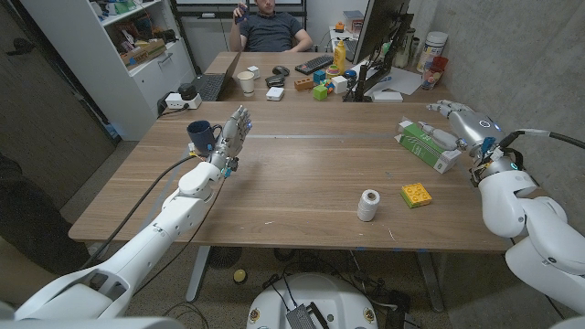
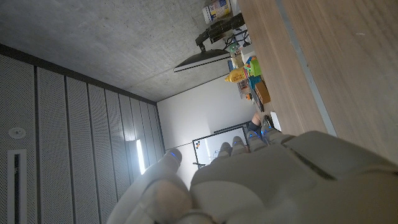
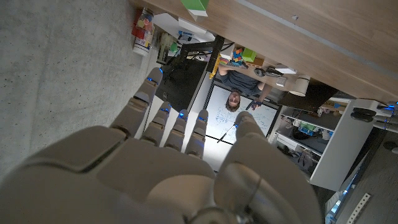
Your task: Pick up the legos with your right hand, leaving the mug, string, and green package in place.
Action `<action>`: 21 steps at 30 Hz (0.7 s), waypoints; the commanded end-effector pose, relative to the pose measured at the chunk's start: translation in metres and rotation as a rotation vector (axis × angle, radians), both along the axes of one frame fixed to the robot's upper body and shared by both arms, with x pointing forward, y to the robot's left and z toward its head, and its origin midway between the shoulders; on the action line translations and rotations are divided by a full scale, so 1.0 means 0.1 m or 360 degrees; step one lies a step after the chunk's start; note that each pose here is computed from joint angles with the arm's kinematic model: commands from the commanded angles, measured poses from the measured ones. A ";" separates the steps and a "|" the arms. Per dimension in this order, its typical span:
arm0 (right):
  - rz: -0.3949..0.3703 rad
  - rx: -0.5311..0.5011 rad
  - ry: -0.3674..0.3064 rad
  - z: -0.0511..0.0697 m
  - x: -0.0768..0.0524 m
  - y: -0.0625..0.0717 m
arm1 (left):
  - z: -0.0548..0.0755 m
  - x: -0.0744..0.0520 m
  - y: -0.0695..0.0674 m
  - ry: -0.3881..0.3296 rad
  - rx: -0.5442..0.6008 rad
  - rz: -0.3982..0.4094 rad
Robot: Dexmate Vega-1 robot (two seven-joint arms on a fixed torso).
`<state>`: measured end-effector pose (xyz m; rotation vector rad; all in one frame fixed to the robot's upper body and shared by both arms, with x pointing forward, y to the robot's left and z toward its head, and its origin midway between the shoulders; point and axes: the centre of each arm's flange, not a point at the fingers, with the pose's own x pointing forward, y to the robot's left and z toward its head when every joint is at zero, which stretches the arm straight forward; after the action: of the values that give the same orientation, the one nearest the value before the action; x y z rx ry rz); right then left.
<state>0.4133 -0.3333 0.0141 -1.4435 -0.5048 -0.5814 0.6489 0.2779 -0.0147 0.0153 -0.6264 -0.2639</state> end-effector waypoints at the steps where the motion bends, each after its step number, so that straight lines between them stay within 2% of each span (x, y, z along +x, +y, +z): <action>1: -0.0152 -0.0110 0.0128 -0.05 0.05 0.09 | 0.01 0.00 -0.04 0.0002 0.0008 -0.0004; 7: -0.0181 -0.0129 0.0182 -0.06 0.07 0.12 | 0.01 0.00 -0.04 0.0005 0.0012 -0.0005; 21: -0.0196 -0.0156 0.0412 -0.12 0.11 0.22 | 0.01 0.00 -0.03 0.0007 0.0016 -0.0006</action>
<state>0.4227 -0.3184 0.0063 -1.5848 -0.3198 -0.5255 0.6489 0.2749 -0.0142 0.0218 -0.6218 -0.2675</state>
